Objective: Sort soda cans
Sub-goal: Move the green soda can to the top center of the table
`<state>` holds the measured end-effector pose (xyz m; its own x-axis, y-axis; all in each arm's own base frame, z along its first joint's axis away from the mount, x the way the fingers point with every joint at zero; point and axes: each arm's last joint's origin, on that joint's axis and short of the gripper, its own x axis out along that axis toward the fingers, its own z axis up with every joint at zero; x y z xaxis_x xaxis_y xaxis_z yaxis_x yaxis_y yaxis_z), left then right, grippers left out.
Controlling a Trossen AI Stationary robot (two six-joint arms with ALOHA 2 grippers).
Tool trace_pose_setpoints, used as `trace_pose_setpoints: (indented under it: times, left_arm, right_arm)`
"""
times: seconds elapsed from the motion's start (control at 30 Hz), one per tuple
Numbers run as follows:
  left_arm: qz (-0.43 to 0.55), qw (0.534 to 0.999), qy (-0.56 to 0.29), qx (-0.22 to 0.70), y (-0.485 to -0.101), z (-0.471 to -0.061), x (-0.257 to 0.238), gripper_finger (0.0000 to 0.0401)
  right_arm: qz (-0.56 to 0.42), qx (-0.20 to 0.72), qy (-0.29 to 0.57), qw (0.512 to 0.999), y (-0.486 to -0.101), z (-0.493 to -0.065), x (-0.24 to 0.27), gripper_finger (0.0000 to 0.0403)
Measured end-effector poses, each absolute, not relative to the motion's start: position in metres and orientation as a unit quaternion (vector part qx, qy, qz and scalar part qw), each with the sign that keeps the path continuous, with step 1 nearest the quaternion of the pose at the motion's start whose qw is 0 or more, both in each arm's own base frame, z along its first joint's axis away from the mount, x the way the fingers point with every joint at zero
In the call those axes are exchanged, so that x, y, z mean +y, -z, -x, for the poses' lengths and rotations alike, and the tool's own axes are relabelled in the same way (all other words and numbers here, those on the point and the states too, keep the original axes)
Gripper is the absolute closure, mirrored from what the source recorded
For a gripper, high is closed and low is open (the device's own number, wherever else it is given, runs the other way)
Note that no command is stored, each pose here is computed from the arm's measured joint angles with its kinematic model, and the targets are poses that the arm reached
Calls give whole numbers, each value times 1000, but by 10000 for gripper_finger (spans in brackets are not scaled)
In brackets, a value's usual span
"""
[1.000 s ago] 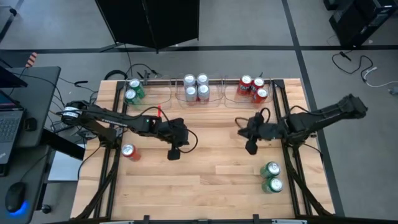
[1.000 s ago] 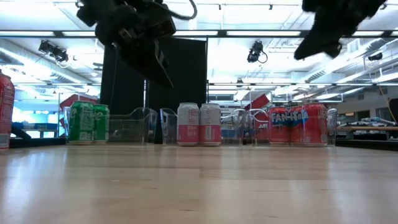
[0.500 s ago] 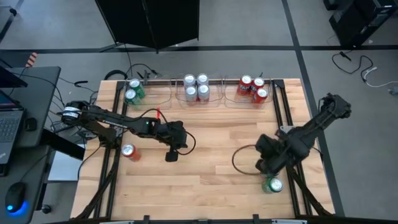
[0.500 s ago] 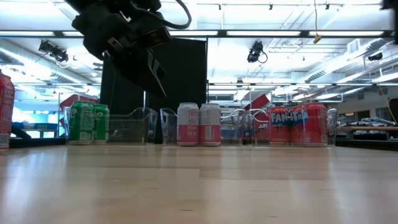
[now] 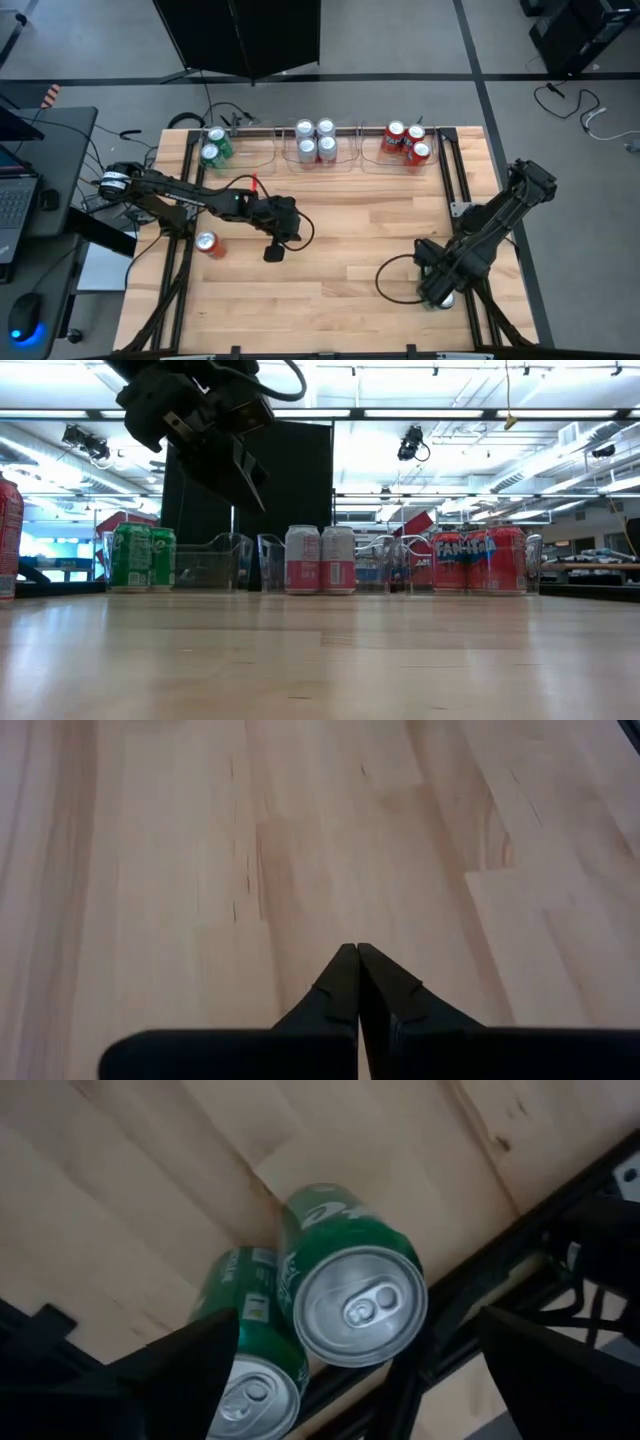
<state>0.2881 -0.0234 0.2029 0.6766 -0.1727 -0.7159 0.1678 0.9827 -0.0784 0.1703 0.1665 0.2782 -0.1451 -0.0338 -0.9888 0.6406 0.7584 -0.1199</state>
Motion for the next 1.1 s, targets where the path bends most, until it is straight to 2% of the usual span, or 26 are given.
trace_pose_setpoints:
  times: [0.2,0.4,0.7,0.8,0.93,1.1]
  left_arm:
    - [2,916,98,389,-203,-288,-24,398]
    - [2,915,98,391,-203,-288,-24,397]
    - [7,914,96,395,-202,-288,-24,396]
    - [14,914,92,394,-203,-288,-24,396]
    - [14,914,88,396,-202,-288,-23,398]
    - [13,916,89,391,-210,-282,-23,399]
  right_arm:
    - [-222,703,264,622,-275,-172,168,32]
    - [-212,700,274,624,-271,-171,166,38]
    - [-219,711,250,619,-234,-170,167,41]
    - [-222,715,249,615,-229,-169,167,60]
    - [-213,718,240,617,-229,-170,165,119]
    - [-206,722,225,621,-231,-180,154,119]
